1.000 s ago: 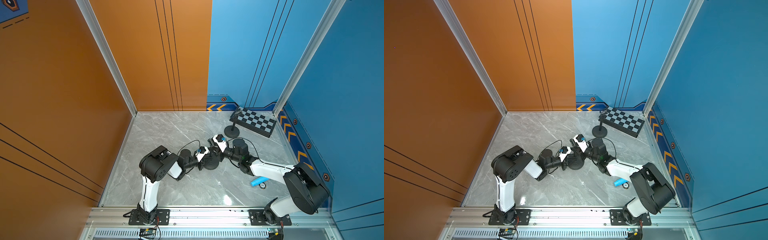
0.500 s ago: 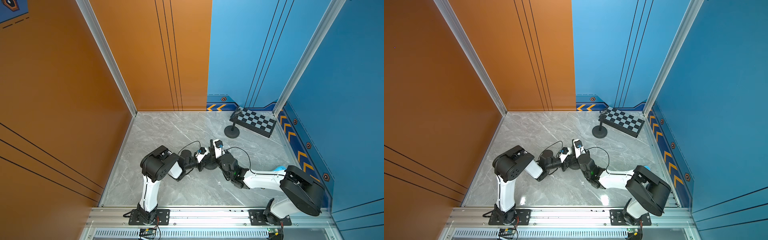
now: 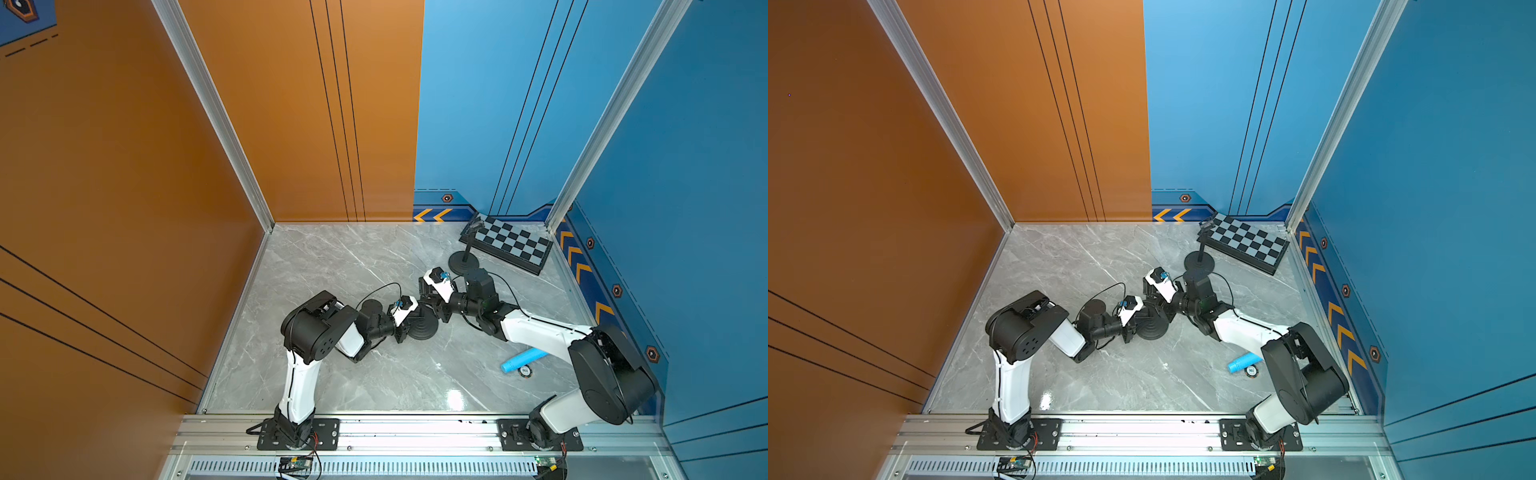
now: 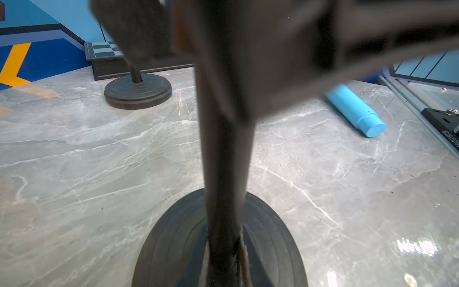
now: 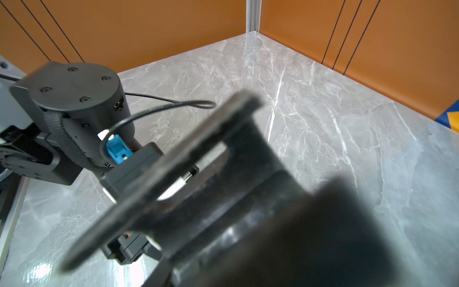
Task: Assemble a microphone stand
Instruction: Screw the microphone stand pole into the microphone stand base.
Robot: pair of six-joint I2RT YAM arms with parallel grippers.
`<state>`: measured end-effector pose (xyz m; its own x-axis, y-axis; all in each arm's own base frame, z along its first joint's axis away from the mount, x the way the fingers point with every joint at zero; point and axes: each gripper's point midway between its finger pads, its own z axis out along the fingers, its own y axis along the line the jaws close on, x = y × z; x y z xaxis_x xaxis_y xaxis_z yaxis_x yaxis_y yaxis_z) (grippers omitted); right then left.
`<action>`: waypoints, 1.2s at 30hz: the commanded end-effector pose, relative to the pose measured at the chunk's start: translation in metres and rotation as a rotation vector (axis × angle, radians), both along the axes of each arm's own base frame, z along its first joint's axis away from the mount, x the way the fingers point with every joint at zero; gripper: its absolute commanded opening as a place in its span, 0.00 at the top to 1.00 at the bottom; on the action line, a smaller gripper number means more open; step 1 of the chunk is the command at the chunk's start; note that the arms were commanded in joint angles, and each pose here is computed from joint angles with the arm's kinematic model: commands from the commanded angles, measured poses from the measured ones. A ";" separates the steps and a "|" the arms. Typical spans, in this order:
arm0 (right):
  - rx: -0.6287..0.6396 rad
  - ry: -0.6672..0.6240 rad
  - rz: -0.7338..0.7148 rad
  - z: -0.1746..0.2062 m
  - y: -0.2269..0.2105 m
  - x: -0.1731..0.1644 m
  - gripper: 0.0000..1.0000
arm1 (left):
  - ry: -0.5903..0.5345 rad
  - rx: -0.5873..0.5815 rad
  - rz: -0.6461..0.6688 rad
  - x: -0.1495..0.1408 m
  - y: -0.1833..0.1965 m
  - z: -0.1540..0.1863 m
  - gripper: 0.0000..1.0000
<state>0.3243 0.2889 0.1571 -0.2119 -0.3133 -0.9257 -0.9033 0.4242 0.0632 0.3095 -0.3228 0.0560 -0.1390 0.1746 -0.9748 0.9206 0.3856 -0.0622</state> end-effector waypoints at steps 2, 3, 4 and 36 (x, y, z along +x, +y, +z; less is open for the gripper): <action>0.017 0.015 0.143 0.004 0.010 -0.016 0.61 | 0.044 0.029 -0.051 -0.015 0.002 -0.016 0.85; 0.017 0.010 0.136 0.004 0.010 -0.015 0.67 | 0.044 0.029 -0.050 -0.015 0.002 -0.016 0.85; 0.018 0.004 0.117 0.005 0.009 -0.013 0.76 | 0.042 0.027 -0.049 -0.014 0.001 -0.016 0.84; 0.036 -0.038 -0.022 0.017 0.002 -0.015 0.53 | 0.041 0.047 -0.021 -0.010 0.002 -0.023 0.86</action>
<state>0.3253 0.2809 0.1714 -0.1965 -0.2312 -0.9529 -0.8017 0.5973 0.0204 0.3101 -0.3192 0.0499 -0.1576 0.1826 -0.9705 0.9123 0.4032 -0.0723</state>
